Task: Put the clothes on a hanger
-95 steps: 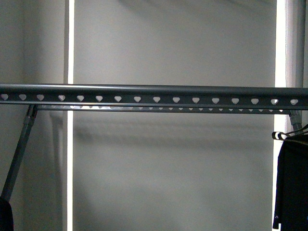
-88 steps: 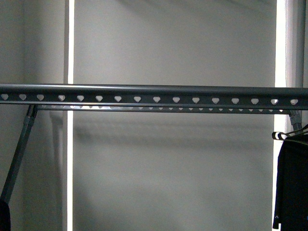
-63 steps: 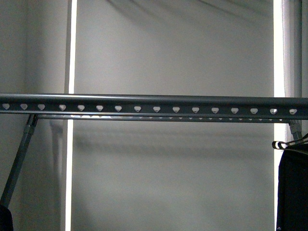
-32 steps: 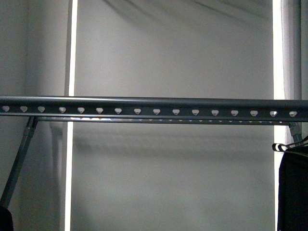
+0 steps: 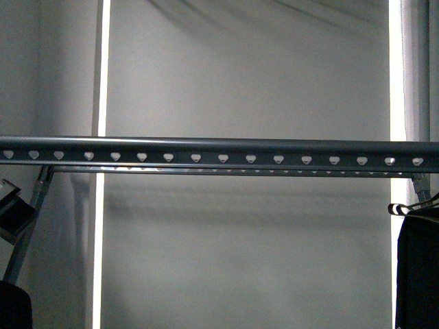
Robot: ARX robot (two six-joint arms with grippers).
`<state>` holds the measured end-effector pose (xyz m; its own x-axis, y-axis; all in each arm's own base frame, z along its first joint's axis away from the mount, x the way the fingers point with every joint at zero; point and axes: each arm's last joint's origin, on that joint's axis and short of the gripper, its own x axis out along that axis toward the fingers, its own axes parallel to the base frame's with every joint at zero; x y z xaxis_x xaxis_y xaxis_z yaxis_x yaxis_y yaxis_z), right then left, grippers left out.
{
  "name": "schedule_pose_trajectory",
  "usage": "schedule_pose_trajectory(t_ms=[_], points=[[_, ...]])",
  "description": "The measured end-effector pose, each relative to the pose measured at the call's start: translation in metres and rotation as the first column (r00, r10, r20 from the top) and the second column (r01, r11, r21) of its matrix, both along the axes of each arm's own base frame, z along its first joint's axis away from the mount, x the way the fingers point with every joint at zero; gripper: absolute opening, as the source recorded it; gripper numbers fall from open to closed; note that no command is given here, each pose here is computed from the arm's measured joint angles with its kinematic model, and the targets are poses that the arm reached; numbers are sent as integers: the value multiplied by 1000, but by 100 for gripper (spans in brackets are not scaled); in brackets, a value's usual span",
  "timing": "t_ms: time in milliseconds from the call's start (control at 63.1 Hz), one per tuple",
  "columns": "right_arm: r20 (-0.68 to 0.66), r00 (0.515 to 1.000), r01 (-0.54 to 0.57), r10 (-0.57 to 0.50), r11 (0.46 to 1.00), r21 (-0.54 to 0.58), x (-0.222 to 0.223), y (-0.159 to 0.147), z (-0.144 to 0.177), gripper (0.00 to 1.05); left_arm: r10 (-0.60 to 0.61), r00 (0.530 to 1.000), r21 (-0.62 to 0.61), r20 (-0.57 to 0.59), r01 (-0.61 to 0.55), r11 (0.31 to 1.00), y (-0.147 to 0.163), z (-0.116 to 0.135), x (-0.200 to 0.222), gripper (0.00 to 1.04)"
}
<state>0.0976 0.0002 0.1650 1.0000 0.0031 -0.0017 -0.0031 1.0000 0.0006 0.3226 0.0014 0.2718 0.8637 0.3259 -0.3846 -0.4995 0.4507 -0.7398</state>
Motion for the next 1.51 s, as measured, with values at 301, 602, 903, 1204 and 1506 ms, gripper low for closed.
schedule_pose_trajectory(t_ms=[301,602,903,1204,1506], points=[[0,1000,0,0,1000,0,0,0,0,97,1,999,95,-33,2,995,1,3,-1,42],[0,1000,0,0,1000,0,0,0,0,97,-96,994,70,-44,99,993,1,-5,-38,5],[0,1000,0,0,1000,0,0,0,0,97,-291,953,154,-84,301,941,2,-7,-83,5],[0,1000,0,0,1000,0,0,0,0,97,-787,579,403,-212,786,469,-50,9,-145,5],[0,1000,0,0,1000,0,0,0,0,97,-782,321,763,-534,582,-282,-50,43,-97,5]])
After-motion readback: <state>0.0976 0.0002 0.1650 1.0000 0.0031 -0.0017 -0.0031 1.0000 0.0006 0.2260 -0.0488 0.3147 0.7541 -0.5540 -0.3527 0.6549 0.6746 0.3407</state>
